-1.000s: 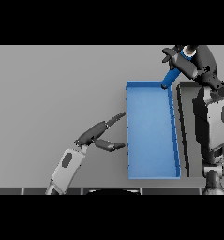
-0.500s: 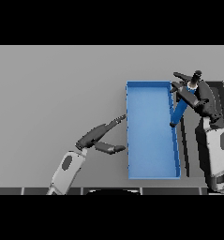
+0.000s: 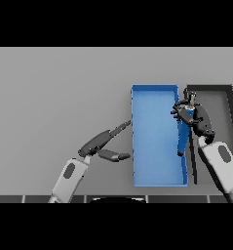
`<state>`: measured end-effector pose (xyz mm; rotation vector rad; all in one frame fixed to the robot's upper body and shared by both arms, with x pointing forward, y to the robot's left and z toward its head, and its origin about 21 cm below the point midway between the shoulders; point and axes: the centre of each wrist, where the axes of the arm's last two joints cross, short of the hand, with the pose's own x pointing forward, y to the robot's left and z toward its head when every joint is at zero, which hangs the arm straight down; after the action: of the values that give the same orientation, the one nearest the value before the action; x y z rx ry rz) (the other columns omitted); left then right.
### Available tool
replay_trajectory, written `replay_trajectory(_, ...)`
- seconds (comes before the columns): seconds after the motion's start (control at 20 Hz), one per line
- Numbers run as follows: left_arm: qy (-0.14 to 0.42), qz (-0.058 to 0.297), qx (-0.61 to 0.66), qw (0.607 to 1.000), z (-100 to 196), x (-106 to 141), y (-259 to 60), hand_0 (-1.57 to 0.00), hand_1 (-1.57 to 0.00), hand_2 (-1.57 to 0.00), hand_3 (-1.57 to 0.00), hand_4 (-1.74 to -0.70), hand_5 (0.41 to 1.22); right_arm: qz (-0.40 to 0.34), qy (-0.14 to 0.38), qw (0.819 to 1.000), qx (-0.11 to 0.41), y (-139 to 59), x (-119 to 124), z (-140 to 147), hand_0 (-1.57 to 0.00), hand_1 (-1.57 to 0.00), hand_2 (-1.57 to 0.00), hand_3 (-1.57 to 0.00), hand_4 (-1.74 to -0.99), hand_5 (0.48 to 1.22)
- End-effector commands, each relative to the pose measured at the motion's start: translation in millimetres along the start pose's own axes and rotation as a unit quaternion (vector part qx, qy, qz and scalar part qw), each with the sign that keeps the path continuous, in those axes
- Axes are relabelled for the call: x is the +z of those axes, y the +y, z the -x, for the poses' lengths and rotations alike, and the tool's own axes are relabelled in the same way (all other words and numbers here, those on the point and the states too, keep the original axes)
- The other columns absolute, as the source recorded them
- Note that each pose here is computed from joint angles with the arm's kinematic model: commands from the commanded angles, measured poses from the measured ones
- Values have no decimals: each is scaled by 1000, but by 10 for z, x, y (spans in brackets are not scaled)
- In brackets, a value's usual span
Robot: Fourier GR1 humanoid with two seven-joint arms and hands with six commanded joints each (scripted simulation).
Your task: Pick up the blue pipe and place it into the blue bin.
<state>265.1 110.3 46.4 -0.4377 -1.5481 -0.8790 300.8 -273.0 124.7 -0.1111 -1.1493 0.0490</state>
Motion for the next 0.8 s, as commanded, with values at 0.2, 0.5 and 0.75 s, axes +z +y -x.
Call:
replay_trajectory(0.2,7,0,-5,1000,5,-1,28,1,1,1,1,-878,427,-4,73,996,46,-42,-92,96,-599,-547,-548,-322,-1337,1221)
replay_trajectory(0.5,1,0,1,1000,-17,5,-31,1,1,1,1,-886,428,-59,96,978,174,55,-117,109,-156,-143,-143,-84,-1083,934)
replay_trajectory(0.75,2,-5,-3,1000,-11,17,11,1,1,1,1,-885,428,-59,120,969,206,30,-117,179,-51,-46,-46,-27,-1051,787)
